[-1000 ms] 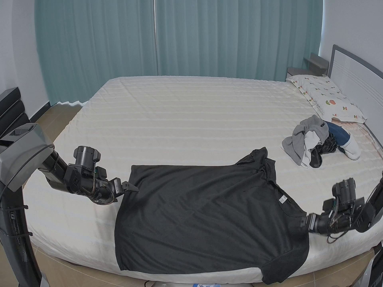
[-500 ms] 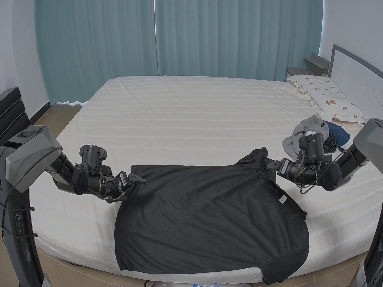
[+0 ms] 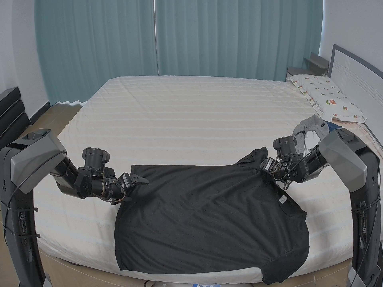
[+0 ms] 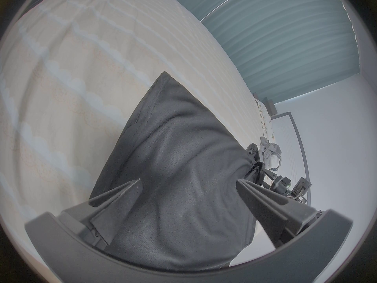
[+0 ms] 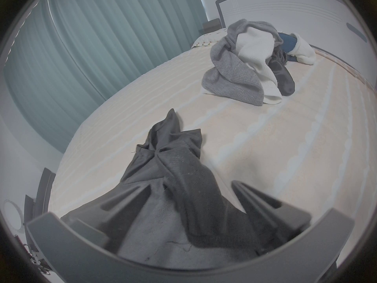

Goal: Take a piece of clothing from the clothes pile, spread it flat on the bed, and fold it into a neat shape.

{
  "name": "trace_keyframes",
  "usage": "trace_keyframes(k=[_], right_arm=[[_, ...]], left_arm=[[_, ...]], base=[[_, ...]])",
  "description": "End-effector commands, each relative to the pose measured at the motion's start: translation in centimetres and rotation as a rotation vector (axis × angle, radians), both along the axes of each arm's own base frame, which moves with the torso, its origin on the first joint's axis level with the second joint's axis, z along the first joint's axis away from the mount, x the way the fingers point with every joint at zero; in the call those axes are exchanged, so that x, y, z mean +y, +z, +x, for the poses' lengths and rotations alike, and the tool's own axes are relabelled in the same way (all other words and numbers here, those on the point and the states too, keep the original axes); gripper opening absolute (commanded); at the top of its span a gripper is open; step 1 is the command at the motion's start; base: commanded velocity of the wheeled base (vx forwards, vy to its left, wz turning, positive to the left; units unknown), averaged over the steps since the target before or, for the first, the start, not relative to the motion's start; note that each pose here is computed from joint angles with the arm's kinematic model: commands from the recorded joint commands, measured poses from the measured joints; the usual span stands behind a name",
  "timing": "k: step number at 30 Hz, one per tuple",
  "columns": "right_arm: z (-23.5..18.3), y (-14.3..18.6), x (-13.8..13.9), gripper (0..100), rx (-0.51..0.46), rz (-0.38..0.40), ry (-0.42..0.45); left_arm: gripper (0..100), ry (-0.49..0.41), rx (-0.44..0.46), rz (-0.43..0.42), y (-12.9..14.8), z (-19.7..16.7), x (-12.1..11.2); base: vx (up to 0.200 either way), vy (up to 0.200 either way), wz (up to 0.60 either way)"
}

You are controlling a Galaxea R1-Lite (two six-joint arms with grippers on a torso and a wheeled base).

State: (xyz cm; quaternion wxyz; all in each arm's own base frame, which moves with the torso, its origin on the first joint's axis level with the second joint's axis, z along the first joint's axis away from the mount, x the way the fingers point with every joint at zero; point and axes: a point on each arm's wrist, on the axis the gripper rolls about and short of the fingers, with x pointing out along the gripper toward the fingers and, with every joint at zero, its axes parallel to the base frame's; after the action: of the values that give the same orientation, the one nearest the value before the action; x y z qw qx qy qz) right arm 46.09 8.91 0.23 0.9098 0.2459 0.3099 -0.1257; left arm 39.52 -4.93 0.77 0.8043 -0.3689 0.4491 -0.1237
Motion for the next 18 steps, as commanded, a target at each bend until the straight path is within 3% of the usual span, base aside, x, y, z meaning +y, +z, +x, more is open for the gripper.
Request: trace_keyframes(k=[1, 6, 12, 18], right_arm=[[0.7, -1.8, -0.6, 0, 0.019, -0.004, -0.019], [0.9, -1.9, -1.8, 0, 0.018, 0.001, -0.051], [1.3, -0.6, -3.0, 0, -0.059, 0.047, -0.087], [1.2, -1.3, -4.1, 0, -0.039, 0.031, -0.099]], left_arm=[[100, -0.004, 0.005, 0.001, -0.3, 0.0, -0.2], [100, -0.003, 0.007, 0.002, -0.4, 0.1, -0.2], [100, -0.002, 0.006, 0.003, -0.4, 0.1, -0.2], [100, -0.001, 0.006, 0.004, -0.4, 0.1, -0.2]], base=[[0.0, 0.0, 0.0], [0.0, 0.0, 0.0], [0.0, 0.0, 0.0], [0.0, 0.0, 0.0]])
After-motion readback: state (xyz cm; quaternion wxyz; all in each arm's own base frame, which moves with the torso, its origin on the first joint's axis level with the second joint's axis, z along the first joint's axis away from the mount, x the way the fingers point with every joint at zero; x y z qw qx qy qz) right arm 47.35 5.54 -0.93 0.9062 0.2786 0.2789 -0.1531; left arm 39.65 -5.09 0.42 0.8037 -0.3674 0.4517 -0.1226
